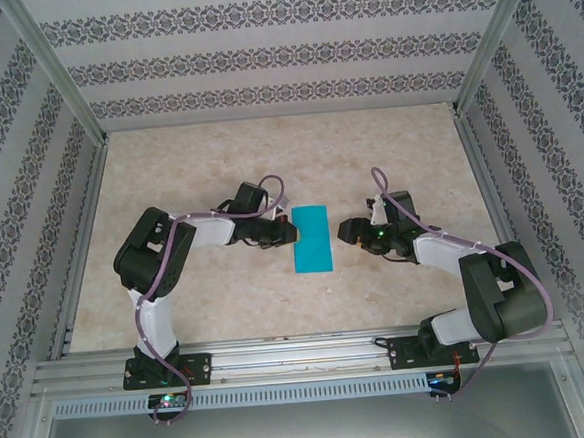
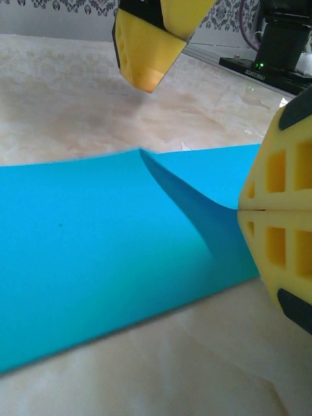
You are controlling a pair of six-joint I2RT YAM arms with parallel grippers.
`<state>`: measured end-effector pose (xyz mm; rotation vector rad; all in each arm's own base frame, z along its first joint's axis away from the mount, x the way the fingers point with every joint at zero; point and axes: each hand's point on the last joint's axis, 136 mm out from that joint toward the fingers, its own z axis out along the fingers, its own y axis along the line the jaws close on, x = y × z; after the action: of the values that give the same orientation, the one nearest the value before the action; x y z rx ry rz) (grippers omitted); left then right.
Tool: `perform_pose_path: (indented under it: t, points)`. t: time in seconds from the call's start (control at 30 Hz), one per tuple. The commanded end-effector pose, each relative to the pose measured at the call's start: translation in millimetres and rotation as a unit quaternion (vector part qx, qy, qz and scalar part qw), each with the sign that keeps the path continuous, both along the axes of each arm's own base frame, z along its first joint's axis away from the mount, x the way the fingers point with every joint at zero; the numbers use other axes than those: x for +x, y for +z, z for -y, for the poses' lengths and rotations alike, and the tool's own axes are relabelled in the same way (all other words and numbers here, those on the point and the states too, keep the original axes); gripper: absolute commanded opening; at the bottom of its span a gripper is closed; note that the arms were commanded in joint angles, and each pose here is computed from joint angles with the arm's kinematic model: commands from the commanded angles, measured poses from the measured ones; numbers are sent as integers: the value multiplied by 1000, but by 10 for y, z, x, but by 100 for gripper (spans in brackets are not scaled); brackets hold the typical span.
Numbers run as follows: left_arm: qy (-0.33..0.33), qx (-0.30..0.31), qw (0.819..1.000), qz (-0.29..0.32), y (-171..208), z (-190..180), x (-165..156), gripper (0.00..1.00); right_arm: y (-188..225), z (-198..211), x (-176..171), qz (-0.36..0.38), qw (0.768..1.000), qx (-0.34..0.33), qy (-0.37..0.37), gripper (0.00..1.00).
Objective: Fold a paper plane with a square sheet of paper (fold left side to right side)
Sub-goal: Turn over the paper at the center of the table.
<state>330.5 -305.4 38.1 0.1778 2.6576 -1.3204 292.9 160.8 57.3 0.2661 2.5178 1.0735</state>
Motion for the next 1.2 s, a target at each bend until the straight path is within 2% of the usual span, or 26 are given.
perform_pose_path:
  t: [0.0, 0.2, 0.5, 0.63, 0.73, 0.83, 0.97, 1.0, 1.17]
  points:
    - [10, -23, 998, 60, 306, 33, 61, 1, 105, -134, 1, 16, 999, 40, 21, 62]
    - [33, -37, 994, 94, 480, -16, 76, 1, 187, -346, 71, 33, 996, 67, 42, 62]
    - [28, -32, 996, 80, 394, -7, 65, 1, 174, -656, 235, 41, 994, 75, 68, 60]
    - [27, -30, 996, 76, 365, -6, 60, 1, 117, -771, 291, 35, 993, 83, 74, 54]
    - [24, -25, 997, 72, 338, -7, 56, 2, 70, -836, 301, 29, 993, 83, 81, 42]
    - [26, -17, 997, 73, 328, -29, 50, 10, 36, -835, 311, 29, 993, 81, 79, 29]
    - [43, 2, 994, 97, 457, -150, 83, 36, 68, -799, 320, 43, 993, 77, 79, 7]
    - [51, 3, 993, 103, 503, -193, 99, 39, 90, -782, 326, 49, 993, 76, 79, 2]
    - [99, -8, 984, 150, 916, -510, 149, 60, 410, -701, 378, 120, 984, 85, 97, 0]
